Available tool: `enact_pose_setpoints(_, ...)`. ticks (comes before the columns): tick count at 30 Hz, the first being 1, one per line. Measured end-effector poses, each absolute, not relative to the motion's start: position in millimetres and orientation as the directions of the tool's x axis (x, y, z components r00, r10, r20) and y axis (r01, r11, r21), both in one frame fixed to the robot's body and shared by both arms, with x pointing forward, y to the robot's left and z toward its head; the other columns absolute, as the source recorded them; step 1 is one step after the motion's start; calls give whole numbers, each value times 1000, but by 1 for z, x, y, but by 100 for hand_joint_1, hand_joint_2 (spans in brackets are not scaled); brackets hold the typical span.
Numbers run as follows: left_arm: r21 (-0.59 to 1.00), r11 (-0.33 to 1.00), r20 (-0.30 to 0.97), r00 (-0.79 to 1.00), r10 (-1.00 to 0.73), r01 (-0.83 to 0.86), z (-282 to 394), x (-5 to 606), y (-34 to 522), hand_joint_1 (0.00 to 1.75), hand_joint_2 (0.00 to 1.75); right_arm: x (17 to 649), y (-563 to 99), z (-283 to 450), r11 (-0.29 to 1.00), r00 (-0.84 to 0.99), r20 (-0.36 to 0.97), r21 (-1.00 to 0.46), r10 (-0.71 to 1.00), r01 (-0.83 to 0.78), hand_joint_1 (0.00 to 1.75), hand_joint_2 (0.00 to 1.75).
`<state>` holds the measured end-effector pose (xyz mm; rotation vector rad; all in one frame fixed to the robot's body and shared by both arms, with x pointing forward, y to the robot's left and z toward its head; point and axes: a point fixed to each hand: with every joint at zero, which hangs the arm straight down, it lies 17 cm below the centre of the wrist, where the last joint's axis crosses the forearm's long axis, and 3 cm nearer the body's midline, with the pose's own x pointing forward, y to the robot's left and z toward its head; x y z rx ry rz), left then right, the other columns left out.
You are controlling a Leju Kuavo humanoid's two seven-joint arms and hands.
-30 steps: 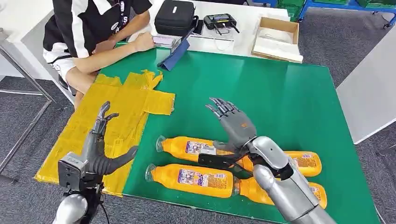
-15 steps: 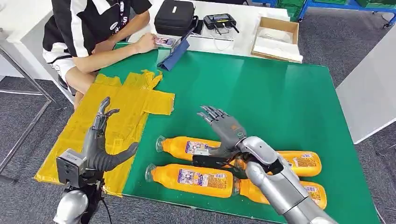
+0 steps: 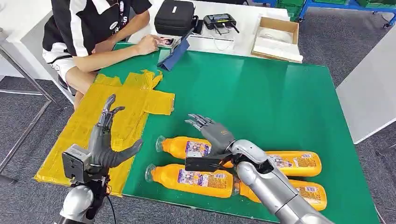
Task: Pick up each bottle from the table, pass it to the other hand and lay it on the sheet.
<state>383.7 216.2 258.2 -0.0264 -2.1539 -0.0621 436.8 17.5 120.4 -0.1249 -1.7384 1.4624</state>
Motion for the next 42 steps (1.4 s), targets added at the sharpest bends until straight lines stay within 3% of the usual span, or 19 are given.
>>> enact_pose_setpoints(25,36,999,839,-543,-12,34,253,390,216,0,175,436,26,70,199,-612,471,-865,636,-460,0,175)
enact_pose_setpoints(40,33,999,836,-548,-8,36,254,388,211,0,175,455,0,9,-63,-561,228,-890,796,-452,0,175)
enact_pose_setpoints(41,33,999,836,-548,-9,35,254,388,211,0,175,456,-1,7,-82,-555,214,-884,804,-460,24,175)
enact_pose_setpoints(42,33,999,837,-548,-9,33,254,388,212,0,175,458,-4,5,-92,-544,204,-880,814,-467,140,175)
